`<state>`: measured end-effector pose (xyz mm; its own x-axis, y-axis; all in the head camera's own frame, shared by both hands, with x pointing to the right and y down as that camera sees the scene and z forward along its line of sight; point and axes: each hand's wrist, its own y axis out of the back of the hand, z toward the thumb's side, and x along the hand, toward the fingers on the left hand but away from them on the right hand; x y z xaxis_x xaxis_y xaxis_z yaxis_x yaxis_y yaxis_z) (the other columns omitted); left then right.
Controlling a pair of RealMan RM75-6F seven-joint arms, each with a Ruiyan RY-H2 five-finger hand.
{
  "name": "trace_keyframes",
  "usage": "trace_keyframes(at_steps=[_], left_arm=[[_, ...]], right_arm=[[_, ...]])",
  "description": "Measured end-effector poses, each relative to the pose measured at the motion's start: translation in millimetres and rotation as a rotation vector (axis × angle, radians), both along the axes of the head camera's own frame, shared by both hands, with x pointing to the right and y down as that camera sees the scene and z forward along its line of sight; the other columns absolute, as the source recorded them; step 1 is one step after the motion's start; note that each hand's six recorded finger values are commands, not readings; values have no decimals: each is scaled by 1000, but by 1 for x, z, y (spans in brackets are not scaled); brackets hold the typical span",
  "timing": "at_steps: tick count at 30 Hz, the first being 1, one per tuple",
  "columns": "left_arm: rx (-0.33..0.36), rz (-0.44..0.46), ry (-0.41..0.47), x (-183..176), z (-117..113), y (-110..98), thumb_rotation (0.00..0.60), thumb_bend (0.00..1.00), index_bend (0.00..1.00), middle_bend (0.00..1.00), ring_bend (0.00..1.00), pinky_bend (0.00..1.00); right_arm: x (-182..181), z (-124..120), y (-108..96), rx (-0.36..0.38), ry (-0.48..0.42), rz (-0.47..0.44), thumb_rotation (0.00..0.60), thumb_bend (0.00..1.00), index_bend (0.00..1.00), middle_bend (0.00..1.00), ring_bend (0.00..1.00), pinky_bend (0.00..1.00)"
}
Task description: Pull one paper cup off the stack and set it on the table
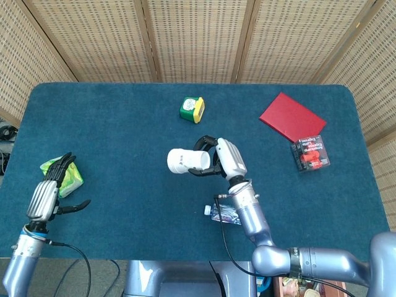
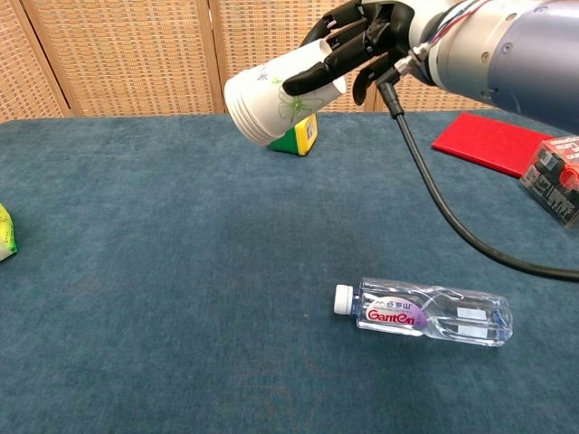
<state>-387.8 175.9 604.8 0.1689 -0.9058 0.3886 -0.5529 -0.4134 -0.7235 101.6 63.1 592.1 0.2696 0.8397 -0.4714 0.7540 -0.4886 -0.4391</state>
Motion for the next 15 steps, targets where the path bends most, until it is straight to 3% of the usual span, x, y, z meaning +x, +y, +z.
trace_keyframes(at_steps=[8,15], left_arm=[[-97,-65,213,29,20,-13,600,174,170,0,0,0],[-231,-233,553,53,46,-24,600,174,253,0,0,0]], right_arm=[[-5,-1,-8,8,19,-1,600,172,744,616,478,713],[-5,4,-14,3,38,-4,600,172,744,616,478,713]])
